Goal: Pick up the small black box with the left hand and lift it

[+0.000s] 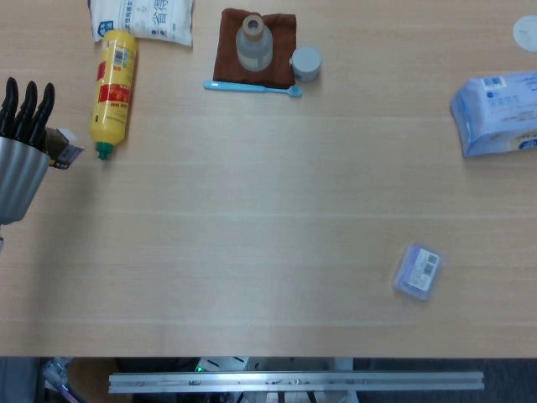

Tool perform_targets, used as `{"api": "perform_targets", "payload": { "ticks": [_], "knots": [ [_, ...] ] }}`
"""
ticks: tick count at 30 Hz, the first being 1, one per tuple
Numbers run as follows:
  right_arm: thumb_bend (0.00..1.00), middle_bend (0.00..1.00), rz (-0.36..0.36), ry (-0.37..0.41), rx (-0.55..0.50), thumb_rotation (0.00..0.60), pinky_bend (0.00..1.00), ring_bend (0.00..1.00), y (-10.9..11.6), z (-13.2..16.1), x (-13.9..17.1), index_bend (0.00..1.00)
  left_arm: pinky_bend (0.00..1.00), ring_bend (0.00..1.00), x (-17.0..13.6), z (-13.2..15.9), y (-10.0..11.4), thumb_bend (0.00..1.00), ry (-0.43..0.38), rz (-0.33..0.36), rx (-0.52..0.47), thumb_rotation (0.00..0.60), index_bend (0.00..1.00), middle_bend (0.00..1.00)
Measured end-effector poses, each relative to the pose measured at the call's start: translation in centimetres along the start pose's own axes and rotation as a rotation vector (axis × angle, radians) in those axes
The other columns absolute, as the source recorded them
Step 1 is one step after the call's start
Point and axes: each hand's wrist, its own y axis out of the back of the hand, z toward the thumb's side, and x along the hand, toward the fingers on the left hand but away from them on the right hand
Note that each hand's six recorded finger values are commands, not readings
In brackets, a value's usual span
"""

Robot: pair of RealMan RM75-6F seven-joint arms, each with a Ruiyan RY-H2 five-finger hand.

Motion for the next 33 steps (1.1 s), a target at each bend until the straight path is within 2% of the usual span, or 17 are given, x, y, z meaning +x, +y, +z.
{"api": "perform_targets", "payload": {
  "ticks": [17,24,33],
  "knots": [
    [0.42,0.28,0.002,-0.005,0.005,0.6,0.36,0.24,-0.03,-0.15,0.09,0.41,0.06,0.0,0.0,-0.25,-0.41,0.44,0.01,-0.002,-0.02,0.6,0.51,0.0],
    [0.42,0.29,0.004,-0.007,0.004,0.6,0.36,0.24,-0.09,-0.21,0.13,0.41,0.06,0.0,-0.03,-0.18,-0.63,0.36,0.011,-0.012,-0.028,0.6,0.5,0.0],
    [0.42,0.29,0.005,-0.008,0.004,0.6,0.36,0.24,-0.15,-0.25,0.15,0.41,0.06,0.0,-0.1,-0.11,-0.87,0.36,0.01,-0.02,-0.028,0.6,0.5,0.0]
  ]
}}
